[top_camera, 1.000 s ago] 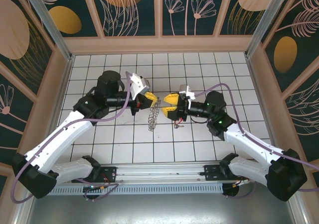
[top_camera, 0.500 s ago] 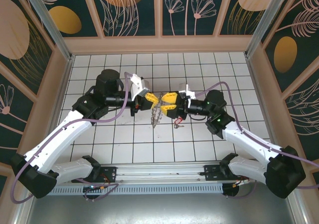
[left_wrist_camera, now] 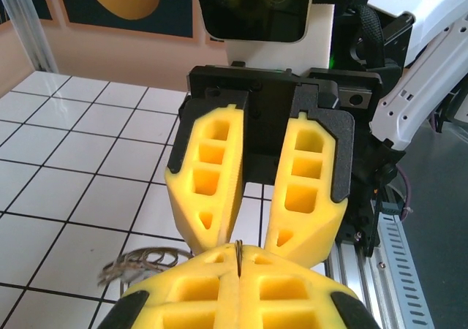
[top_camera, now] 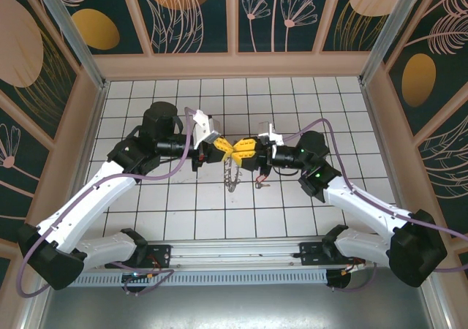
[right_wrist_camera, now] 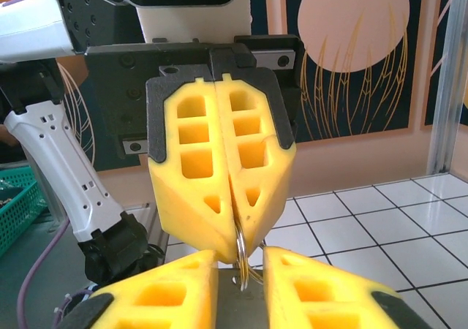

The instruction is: Put the keys on the keyring

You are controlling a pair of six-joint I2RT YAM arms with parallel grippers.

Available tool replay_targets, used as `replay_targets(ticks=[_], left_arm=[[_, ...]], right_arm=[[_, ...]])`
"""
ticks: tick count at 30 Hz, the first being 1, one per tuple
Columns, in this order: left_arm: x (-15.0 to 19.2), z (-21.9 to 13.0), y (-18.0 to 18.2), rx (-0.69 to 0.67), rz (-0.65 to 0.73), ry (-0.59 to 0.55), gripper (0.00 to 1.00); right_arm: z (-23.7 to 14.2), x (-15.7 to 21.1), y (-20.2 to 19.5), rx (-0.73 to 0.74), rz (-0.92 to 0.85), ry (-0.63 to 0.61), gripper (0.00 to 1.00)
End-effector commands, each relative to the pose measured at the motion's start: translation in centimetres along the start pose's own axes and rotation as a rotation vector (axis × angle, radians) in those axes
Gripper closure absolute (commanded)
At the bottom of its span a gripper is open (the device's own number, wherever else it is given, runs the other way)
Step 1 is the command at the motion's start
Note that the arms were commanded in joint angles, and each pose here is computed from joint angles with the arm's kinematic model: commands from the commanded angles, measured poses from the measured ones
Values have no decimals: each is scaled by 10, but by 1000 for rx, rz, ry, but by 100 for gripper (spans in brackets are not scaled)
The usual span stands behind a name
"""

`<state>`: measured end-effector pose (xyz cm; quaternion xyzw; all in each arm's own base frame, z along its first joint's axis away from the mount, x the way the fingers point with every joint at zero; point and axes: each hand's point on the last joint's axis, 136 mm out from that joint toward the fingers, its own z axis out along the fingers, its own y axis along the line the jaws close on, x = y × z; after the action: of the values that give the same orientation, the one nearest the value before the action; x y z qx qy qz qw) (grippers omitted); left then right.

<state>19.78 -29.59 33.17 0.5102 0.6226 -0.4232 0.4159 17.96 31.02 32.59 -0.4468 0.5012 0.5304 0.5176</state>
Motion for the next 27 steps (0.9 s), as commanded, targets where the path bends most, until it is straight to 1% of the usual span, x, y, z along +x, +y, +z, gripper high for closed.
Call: replay_targets(ticks=[1, 5, 11, 15, 18, 22, 27], left_arm=[[-13, -3, -3, 12, 59, -35, 100], [-14, -2, -4, 18, 58, -35, 100], [-19, -4, -13, 64, 50, -58, 100], [-18, -6, -22, 108, 32, -63, 84], [-14, -7, -24, 117, 17, -59, 76], [-12, -12, -28, 104, 8, -78, 72], [-9, -18, -33, 84, 1, -91, 72]], right_arm=[[5, -18, 10, -41, -41, -34, 84], [6, -16, 10, -40, -45, -28, 100], [3, -18, 8, -8, -71, -31, 100], [-2, -25, 13, -5, -107, -54, 100], [-5, -28, 15, 2, -129, -68, 100], [-9, -30, 20, -1, -143, -86, 100], [-14, -31, 24, 3, -158, -98, 100]])
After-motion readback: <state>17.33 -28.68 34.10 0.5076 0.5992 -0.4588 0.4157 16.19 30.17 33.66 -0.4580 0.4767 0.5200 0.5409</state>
